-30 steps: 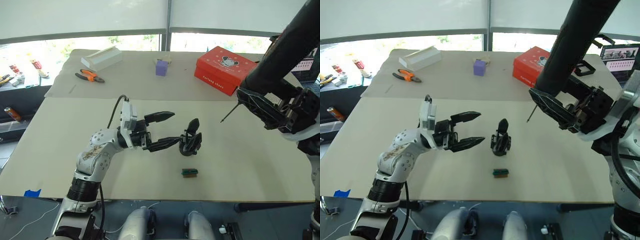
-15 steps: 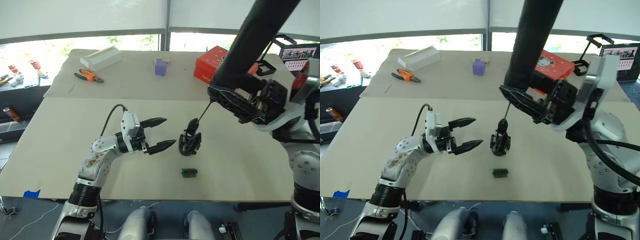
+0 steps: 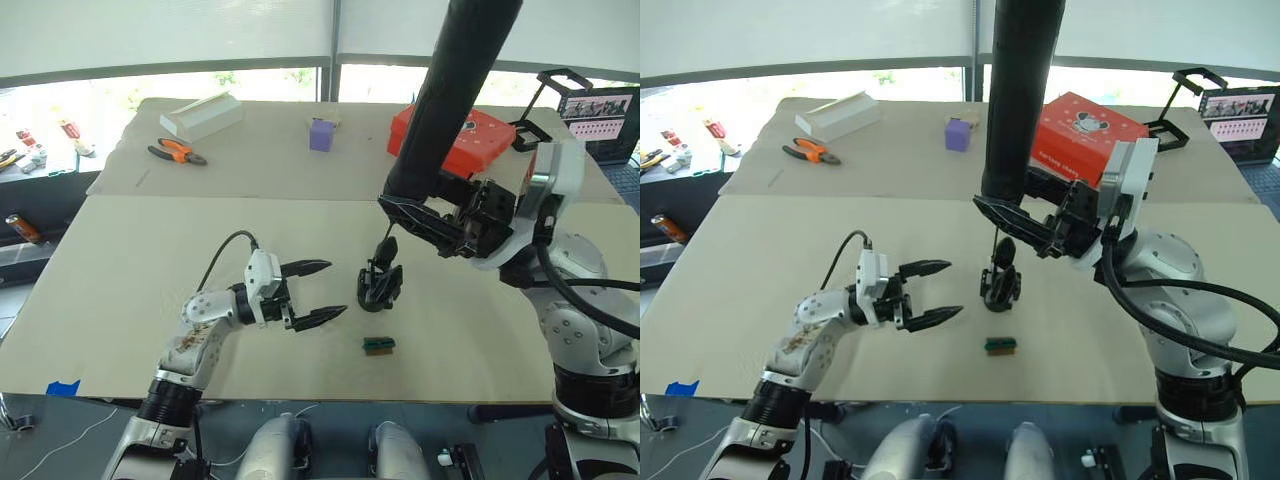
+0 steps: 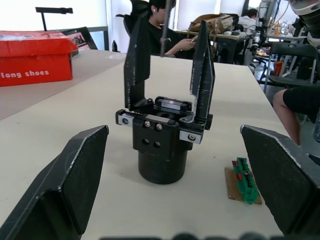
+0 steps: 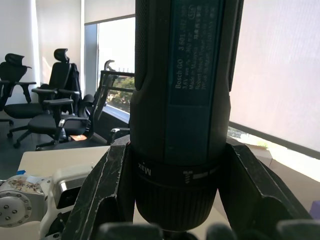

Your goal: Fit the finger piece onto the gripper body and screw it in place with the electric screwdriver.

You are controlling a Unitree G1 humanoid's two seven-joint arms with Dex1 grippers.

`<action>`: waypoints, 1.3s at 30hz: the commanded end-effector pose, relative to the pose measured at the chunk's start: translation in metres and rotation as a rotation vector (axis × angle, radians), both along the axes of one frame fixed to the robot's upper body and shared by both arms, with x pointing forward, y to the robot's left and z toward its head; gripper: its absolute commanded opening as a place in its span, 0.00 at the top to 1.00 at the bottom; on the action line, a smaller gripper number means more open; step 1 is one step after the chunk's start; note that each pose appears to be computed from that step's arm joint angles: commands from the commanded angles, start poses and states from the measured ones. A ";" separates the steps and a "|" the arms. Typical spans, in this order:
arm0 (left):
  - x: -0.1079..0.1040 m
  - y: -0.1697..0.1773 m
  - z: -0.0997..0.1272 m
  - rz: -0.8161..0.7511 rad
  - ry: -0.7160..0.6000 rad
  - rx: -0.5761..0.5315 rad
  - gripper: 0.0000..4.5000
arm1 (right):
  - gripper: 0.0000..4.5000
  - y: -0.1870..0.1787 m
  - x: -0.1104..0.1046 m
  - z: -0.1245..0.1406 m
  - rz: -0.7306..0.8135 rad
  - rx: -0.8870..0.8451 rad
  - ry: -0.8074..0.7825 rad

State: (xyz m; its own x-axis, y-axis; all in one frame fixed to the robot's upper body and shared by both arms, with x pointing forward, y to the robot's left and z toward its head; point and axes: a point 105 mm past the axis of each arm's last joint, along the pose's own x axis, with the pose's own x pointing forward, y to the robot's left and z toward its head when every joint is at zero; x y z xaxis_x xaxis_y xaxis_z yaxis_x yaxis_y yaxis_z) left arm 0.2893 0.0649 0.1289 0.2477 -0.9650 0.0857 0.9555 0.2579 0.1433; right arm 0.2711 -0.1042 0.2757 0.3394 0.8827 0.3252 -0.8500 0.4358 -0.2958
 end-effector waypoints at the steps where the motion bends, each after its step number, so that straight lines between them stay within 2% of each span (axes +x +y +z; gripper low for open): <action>1: -0.002 -0.006 0.001 -0.011 -0.023 0.007 0.00 | 0.57 -0.001 -0.006 0.008 0.019 0.000 -0.068; 15: 0.000 -0.014 -0.007 -0.016 -0.039 0.050 0.00 | 0.57 0.001 -0.002 -0.012 0.057 -0.030 -0.001; 39: -0.003 -0.022 0.001 -0.021 -0.041 0.049 0.00 | 0.57 0.001 -0.002 -0.023 0.062 -0.033 0.037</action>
State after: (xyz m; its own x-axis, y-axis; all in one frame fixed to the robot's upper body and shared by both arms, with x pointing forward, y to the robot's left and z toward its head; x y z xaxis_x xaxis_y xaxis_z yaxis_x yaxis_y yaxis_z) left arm 0.2888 0.0479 0.1170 0.2518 -0.9675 0.0249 0.9550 0.2525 0.1553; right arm 0.2774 -0.1053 0.2376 0.3309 0.9114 0.2446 -0.8964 0.3846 -0.2202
